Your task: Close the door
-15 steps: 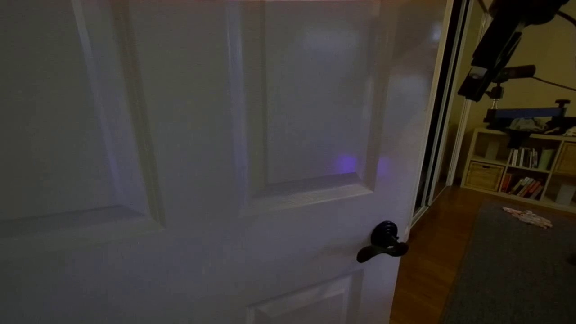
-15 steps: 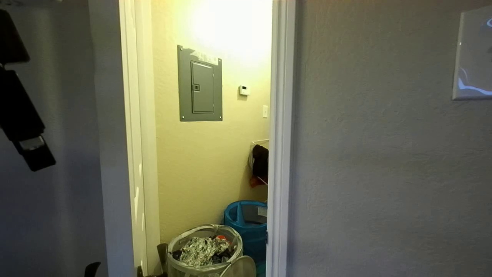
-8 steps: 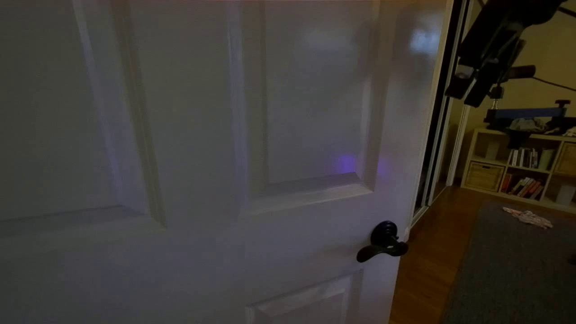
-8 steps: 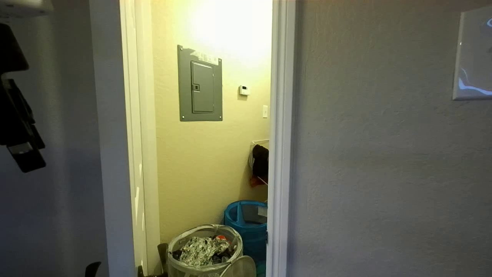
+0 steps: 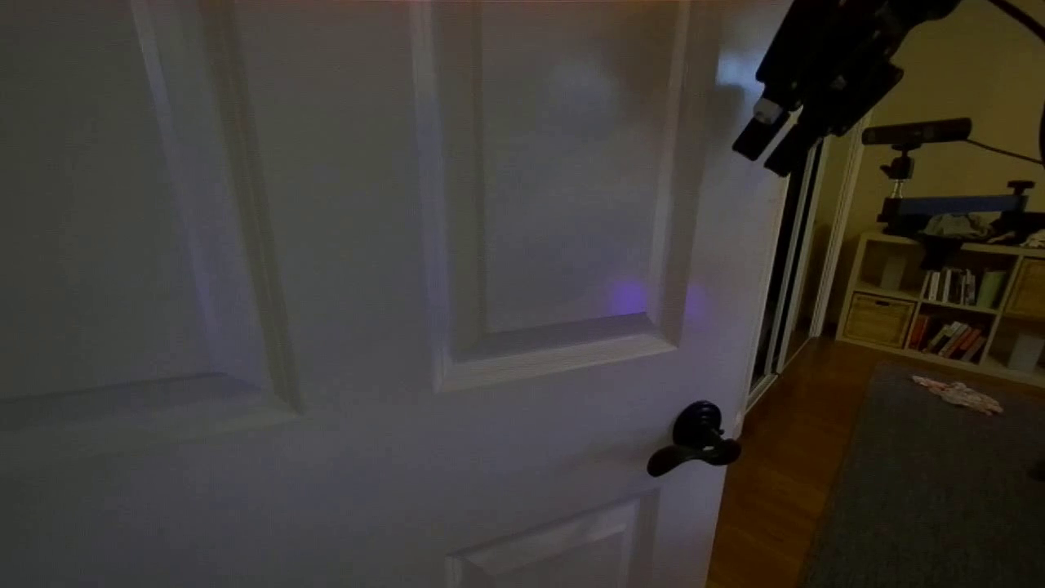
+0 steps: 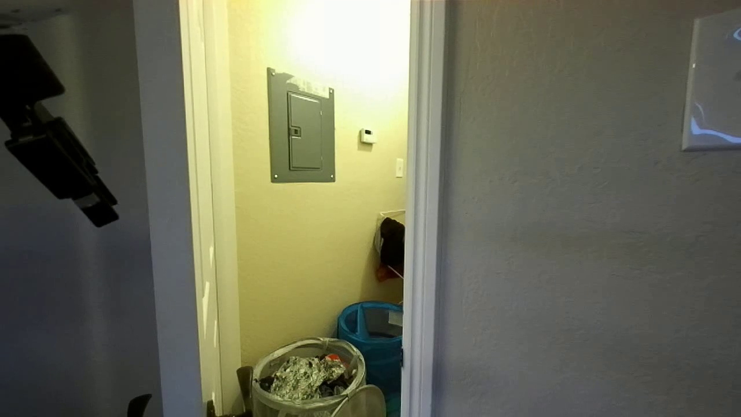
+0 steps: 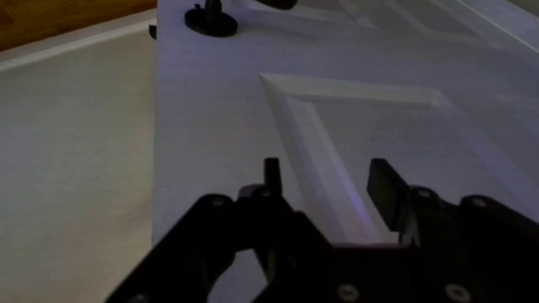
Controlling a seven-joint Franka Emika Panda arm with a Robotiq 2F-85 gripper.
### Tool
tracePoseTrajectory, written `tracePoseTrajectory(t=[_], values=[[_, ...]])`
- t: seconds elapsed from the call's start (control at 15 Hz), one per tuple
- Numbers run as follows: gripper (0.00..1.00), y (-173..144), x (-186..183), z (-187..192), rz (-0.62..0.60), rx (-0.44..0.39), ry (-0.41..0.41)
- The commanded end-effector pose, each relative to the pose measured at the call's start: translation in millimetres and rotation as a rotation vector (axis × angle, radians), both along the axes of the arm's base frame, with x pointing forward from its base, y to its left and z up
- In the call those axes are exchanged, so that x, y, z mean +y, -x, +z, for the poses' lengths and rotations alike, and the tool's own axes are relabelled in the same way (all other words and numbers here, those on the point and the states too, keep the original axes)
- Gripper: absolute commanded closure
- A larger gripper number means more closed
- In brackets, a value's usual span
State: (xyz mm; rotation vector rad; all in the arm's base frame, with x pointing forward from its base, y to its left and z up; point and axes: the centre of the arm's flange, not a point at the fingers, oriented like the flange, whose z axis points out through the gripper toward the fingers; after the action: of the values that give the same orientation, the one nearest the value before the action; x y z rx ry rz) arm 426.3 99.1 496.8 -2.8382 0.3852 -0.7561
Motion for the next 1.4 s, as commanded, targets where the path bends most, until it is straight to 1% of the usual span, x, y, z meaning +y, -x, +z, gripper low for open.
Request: tracePoseTrajectory(t=[0.0, 0.2, 0.47, 0.73, 1.0, 1.33], values=[[0.74, -11, 3, -3, -0.068, -0.092, 0.043], [0.93, -17, -9, -5, -0.110, -0.120, 0.077], [1.00, -23, -24, -6, -0.149, -0.134, 0.115], [0.96, -38, -33, -10, -0.124, -0.149, 0.088], [0.96, -63, -35, -13, -0.076, -0.177, 0.022], [0.96, -95, -36, -15, -0.026, -0.181, 0.006]])
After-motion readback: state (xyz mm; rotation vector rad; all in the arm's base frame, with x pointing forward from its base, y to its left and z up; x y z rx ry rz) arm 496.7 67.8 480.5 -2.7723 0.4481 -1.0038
